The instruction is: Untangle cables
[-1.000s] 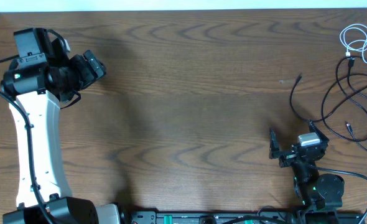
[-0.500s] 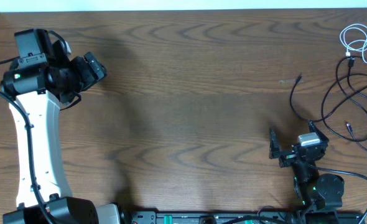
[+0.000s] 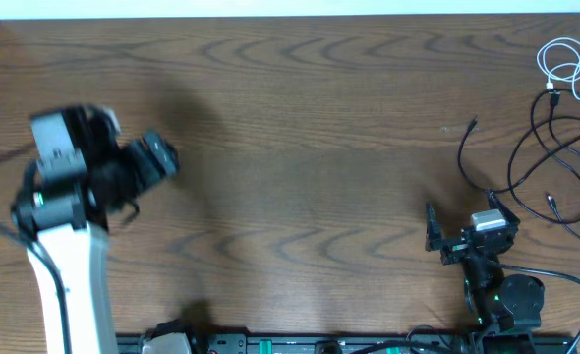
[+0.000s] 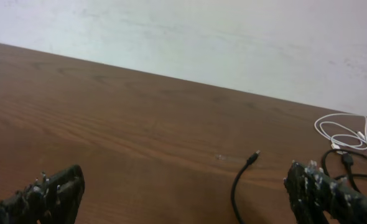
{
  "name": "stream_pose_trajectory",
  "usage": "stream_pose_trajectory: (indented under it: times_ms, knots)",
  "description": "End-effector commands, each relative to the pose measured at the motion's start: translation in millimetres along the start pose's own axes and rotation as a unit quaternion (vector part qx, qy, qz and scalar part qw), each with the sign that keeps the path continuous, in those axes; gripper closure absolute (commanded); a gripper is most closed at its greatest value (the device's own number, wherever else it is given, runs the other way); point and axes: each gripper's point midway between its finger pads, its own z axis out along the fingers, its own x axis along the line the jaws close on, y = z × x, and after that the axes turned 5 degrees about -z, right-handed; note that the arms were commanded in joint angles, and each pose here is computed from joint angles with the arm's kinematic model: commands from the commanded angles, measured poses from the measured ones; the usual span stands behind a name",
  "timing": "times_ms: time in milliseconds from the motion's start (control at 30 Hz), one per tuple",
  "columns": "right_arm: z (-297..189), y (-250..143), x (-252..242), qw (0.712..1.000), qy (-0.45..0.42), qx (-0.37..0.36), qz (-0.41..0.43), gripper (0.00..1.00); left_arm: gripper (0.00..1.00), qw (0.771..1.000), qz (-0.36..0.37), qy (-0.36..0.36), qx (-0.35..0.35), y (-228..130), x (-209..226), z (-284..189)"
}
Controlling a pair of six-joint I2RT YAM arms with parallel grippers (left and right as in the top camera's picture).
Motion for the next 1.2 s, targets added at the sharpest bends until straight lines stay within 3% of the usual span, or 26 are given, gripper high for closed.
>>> stream_pose_trajectory:
  times_ms: [0,133,333,533,700,933,1167]
  knots:
    - [-0.1,-1.1,-0.4,1.0,-0.003,0.001,0.004,0.01,0.06,1.0,0.004,0.001,0.011,-39.5,18.7,2.9]
    - [-0.1,-1.1,-0.4,1.0,-0.003,0.001,0.004,0.01,0.06,0.998,0.016,0.043,-0.053,-46.3,46.4,0.7]
    - [-0.1,-1.1,-0.4,1.0,-0.003,0.001,0.004,0.01,0.06,0.982,0.048,-0.01,-0.184,-27.4,43.8,13.3]
    - [-0.1,-1.1,-0.4,1.0,-0.003,0.001,0.004,0.01,0.06,0.95,0.074,-0.064,-0.297,-18.6,39.9,15.2]
    - [-0.1,-1.1,-0.4,1.0,-0.003,0.001,0.004,0.01,0.06,0.911,0.107,-0.102,-0.386,-19.8,34.7,6.1]
    - [-0.1,-1.1,-0.4,1.0,-0.003,0.001,0.004,0.01,0.06,0.887,0.115,-0.084,-0.439,-31.7,45.7,15.3]
    - [-0.1,-1.1,-0.4,1.0,-0.003,0.001,0.004,0.01,0.06,0.887,0.133,-0.069,-0.438,-45.2,60.1,38.5]
